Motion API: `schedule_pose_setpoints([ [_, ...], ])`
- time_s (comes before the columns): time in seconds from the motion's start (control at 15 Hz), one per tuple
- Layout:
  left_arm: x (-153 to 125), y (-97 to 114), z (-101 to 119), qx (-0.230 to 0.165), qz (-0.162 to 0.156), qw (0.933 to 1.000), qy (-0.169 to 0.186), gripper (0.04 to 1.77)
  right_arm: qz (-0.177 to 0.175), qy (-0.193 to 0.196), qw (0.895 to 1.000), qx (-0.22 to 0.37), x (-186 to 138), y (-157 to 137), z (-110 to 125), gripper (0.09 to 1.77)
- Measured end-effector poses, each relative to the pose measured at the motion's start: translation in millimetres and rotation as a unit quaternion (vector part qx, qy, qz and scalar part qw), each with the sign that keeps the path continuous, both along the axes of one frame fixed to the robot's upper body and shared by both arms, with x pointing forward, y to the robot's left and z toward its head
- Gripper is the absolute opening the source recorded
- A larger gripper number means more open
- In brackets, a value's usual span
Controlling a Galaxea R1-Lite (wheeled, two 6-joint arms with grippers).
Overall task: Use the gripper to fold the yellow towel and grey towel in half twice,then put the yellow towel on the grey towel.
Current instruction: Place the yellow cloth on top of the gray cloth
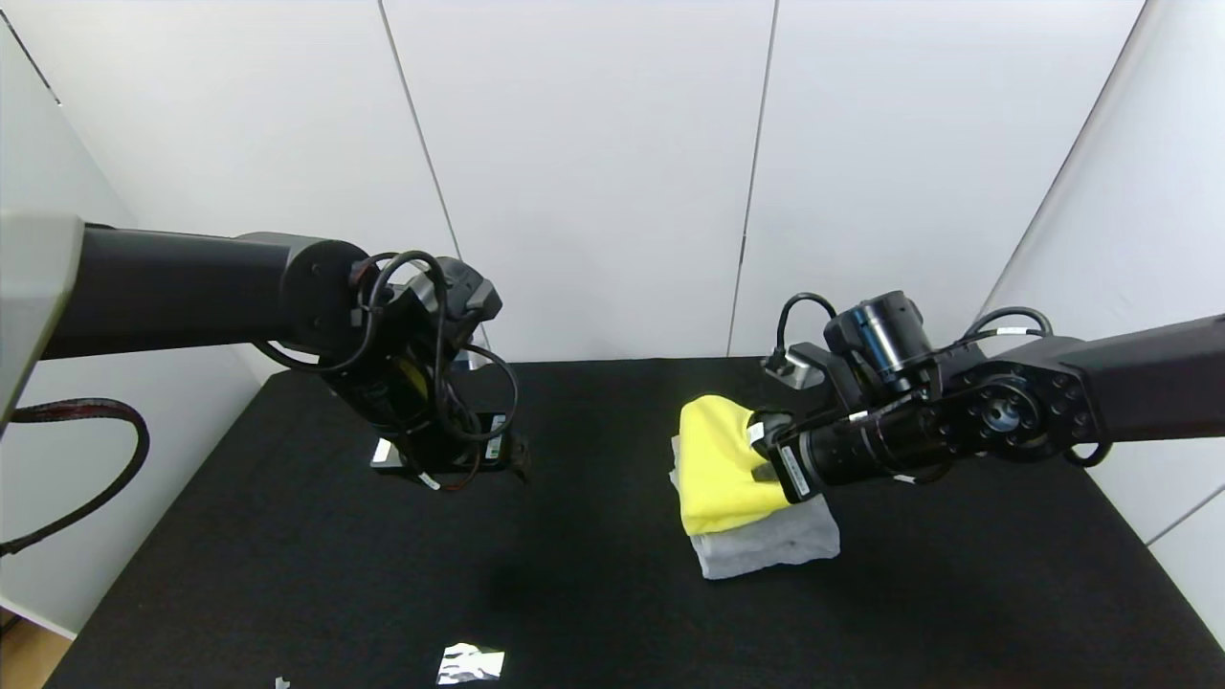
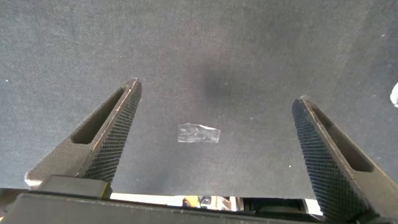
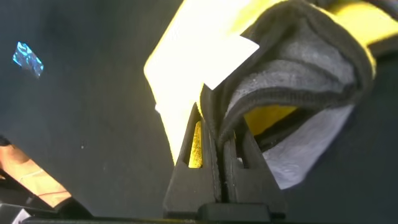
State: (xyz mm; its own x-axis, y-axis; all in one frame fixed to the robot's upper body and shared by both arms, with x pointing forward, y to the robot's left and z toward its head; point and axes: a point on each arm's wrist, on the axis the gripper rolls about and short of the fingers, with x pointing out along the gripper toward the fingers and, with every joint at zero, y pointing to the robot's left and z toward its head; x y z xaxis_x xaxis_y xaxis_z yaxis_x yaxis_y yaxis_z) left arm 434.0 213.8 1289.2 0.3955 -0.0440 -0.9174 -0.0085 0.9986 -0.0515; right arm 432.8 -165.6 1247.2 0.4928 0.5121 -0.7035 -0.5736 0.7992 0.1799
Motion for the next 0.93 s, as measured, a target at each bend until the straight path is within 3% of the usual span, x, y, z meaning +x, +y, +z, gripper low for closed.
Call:
schedule_pose_setpoints([
  [0.33, 0, 0, 0, 0.001, 0.000, 1.0000, 0.001, 1.72, -0.004, 0.009, 1.000, 0.002, -2, -2, -22, 0.16],
  [0.6, -1, -1, 1, 0.001, -0.001, 1.0000, -0.001, 1.72, -0.006, 0.012, 1.000, 0.001, -2, -4, -23, 0.78],
  [0.93, -3, -3, -1, 0.002, -0.005, 1.0000, 0.002, 1.72, -0.019, 0.011, 1.000, -0.007, -3, -8, -21, 1.21],
])
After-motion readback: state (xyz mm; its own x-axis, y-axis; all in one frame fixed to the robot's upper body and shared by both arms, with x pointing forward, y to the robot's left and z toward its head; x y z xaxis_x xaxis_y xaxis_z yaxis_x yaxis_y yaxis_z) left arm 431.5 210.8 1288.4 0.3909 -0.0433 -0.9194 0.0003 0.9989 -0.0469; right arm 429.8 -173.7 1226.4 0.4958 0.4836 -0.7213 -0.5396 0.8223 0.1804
